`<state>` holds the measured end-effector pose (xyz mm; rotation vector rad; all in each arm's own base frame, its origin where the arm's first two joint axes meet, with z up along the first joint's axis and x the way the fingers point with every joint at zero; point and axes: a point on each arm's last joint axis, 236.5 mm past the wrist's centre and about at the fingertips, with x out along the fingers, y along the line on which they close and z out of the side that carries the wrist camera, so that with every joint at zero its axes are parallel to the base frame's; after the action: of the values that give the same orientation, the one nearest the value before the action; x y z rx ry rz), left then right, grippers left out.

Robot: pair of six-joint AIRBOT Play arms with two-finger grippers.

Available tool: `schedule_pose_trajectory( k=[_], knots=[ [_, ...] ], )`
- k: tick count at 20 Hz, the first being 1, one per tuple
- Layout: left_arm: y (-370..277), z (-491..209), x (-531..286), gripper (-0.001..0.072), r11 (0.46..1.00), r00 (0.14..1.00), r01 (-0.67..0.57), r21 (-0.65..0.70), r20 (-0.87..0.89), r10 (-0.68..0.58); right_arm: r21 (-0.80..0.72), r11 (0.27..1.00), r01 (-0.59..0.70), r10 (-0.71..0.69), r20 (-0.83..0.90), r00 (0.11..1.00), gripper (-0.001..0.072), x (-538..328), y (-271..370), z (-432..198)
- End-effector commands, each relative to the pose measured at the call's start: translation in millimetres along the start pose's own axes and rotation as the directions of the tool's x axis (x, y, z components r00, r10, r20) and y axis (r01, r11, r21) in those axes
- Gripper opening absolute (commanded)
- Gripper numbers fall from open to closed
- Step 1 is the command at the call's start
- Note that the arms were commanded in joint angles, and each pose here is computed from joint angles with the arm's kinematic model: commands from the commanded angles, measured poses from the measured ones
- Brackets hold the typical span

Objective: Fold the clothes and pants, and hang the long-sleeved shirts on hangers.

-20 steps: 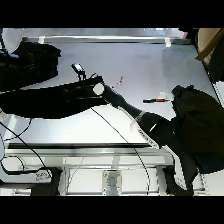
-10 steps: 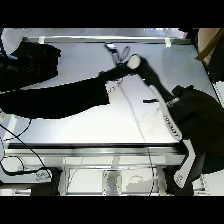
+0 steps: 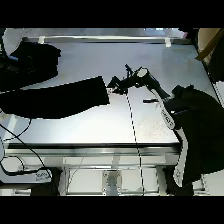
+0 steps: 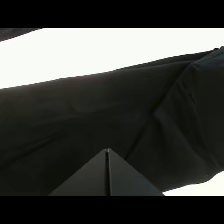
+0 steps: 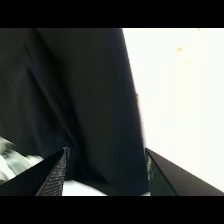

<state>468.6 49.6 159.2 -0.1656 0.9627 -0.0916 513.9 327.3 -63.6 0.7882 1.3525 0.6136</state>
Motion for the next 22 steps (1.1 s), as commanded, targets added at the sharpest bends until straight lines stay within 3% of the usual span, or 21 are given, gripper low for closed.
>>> schedule_pose_trajectory(
  k=[1, 8, 10, 14, 18, 19, 20, 22],
  knots=[
    [-0.7, -1.0, -0.4, 0.0013, 1.000, 1.000, 0.001, 0.014, -0.004, -0.001, 0.079, 0.996, -0.047, 0.046, 0.010, 0.999, 0.0534, 34.2, 2.5, -5.9],
    [-0.8, -1.0, -0.4, 0.0013, 1.000, 1.000, 0.002, 0.031, -0.004, -0.002, 0.080, 0.997, -0.018, 0.019, -0.007, 1.000, 0.0525, 62.9, 4.0, -23.8],
    [-0.7, -1.0, -0.4, 0.0012, 0.999, 1.000, 0.001, 0.033, -0.004, -0.001, 0.051, 0.998, -0.025, 0.025, 0.004, 1.000, 0.0430, 60.2, 10.1, -19.3],
    [-0.7, -0.9, -0.4, 0.0012, 0.999, 1.000, 0.001, 0.033, -0.004, -0.001, -0.034, 0.998, -0.048, 0.050, 0.072, 0.996, 0.0431, 26.9, 33.8, 16.4],
    [-1.0, -0.8, -0.4, 0.0012, 0.999, 1.000, 0.003, 0.033, -0.003, -0.003, -0.102, 0.993, 0.053, -0.041, 0.111, 0.993, 0.0437, -22.4, 14.9, 42.8],
    [-3.2, -0.4, -0.4, 0.0013, 0.999, 1.000, 0.012, 0.030, -0.001, -0.012, -0.090, 0.993, 0.082, -0.074, 0.087, 0.993, 0.0511, -23.2, 2.9, 38.5],
    [-7.1, 0.4, -0.5, 0.0012, 0.999, 1.000, 0.028, 0.027, 0.002, -0.028, -0.064, 0.992, 0.104, -0.100, 0.066, 0.993, 0.0683, -19.7, -8.3, 32.7],
    [-16.2, 2.2, -0.9, 0.0013, 0.997, 0.998, 0.067, 0.037, 0.009, -0.067, -0.039, 0.992, 0.121, -0.120, 0.021, 0.993, 0.0716, -8.7, -22.2, 18.1]
  ],
)
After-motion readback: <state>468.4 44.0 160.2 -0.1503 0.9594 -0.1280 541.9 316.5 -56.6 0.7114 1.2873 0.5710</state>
